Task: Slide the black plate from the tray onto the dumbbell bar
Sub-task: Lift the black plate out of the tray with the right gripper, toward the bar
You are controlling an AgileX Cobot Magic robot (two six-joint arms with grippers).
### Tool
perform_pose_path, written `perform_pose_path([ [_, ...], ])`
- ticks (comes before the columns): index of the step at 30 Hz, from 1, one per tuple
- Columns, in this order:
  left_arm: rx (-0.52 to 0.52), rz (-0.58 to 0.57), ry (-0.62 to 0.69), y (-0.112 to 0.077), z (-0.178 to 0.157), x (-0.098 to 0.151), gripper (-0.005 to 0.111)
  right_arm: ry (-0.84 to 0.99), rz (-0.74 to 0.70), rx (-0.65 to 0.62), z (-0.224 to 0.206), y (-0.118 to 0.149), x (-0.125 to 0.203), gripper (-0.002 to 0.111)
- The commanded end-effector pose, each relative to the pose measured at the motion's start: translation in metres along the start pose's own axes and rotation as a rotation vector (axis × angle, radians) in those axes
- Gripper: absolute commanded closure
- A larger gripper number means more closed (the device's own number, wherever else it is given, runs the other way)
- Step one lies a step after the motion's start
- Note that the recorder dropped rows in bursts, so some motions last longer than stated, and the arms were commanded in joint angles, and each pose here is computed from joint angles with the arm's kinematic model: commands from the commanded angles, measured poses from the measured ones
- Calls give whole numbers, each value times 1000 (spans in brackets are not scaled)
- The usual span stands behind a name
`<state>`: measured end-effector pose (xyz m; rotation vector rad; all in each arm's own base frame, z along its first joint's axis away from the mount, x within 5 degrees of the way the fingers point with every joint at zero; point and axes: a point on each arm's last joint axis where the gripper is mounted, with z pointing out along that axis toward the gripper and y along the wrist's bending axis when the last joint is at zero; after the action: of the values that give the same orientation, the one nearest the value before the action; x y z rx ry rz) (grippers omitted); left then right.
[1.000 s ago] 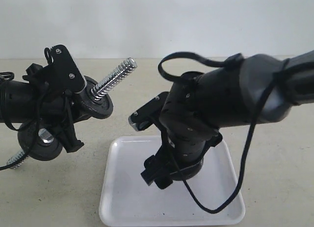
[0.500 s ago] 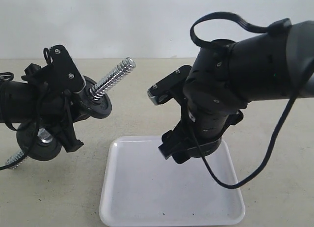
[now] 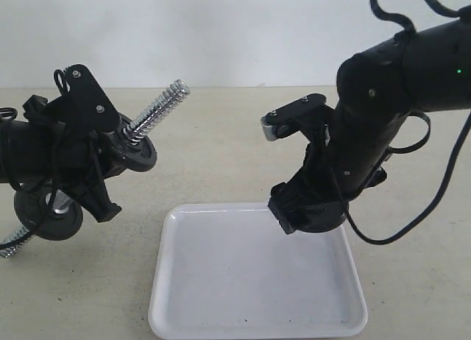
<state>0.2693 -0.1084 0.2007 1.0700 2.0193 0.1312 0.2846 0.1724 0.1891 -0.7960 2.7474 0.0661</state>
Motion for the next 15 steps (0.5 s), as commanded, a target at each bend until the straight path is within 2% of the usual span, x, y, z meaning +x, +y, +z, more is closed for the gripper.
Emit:
perform_pose_path([
  [1, -88, -25, -46, 15, -13, -15, 102, -56, 31, -110, -9, -16, -3, 107],
  [9, -100, -49, -41, 16, -14, -14, 102, -125, 65, -408, -17, -32, -3, 107],
  [15, -97, -51, -43, 16, -14, -14, 102, -251, 80, -640, -30, -39, -8, 107],
])
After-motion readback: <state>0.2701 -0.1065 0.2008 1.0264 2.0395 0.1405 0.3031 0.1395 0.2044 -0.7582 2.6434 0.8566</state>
